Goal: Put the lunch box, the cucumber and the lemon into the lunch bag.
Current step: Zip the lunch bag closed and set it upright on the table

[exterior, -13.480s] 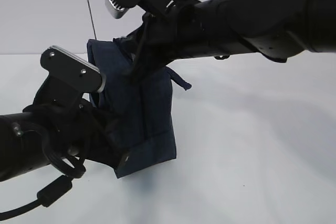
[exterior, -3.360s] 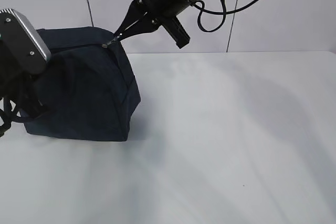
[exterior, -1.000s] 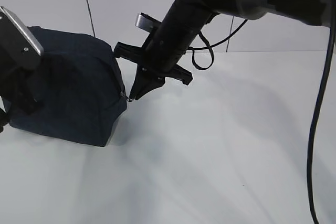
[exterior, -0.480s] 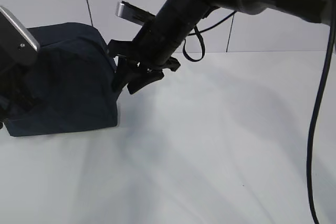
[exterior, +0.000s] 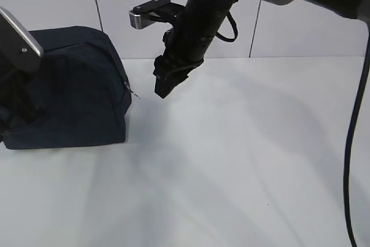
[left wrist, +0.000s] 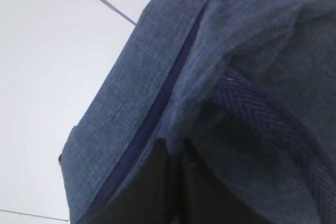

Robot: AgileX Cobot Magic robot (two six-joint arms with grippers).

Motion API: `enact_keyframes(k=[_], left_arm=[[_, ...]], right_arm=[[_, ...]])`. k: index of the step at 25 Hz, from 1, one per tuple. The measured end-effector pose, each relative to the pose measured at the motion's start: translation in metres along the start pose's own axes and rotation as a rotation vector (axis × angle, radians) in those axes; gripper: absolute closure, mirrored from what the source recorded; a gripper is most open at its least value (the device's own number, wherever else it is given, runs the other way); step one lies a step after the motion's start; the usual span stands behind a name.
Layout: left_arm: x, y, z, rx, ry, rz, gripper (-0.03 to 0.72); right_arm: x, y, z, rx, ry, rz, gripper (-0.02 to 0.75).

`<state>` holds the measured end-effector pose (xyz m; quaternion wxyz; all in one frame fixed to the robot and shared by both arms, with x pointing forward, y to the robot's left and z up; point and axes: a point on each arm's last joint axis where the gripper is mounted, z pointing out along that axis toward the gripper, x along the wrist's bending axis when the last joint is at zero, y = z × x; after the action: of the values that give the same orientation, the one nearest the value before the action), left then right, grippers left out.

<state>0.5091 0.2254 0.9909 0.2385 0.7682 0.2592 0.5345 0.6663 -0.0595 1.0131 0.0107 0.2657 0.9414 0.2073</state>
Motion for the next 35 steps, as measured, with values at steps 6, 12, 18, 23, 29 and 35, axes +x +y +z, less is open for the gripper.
enact_keyframes(k=[6, 12, 18, 23, 29, 35], left_arm=[[-0.006, -0.002, 0.0, 0.019, -0.062, 0.01, 0.692], [-0.011, 0.003, -0.001, -0.007, -0.096, 0.056, 0.692], [-0.023, 0.013, -0.005, -0.047, -0.138, 0.079, 0.692], [-0.028, 0.016, -0.006, -0.056, -0.162, 0.09, 0.692], [-0.034, 0.018, -0.008, -0.056, -0.202, 0.099, 0.692], [-0.047, 0.028, -0.014, -0.094, -0.243, 0.113, 0.692]], right_arm=[[0.001, 0.001, 0.0, -0.009, 0.011, -0.113, 0.347], [0.01, 0.008, -0.001, -0.096, 0.105, -0.205, 0.359], [0.012, 0.0, 0.01, -0.083, 0.159, -0.16, 0.364], [0.007, -0.028, 0.013, -0.035, 0.216, -0.071, 0.364], [0.022, -0.052, -0.025, -0.07, 0.247, -0.073, 0.364], [0.039, -0.08, -0.015, -0.04, 0.291, -0.078, 0.364]])
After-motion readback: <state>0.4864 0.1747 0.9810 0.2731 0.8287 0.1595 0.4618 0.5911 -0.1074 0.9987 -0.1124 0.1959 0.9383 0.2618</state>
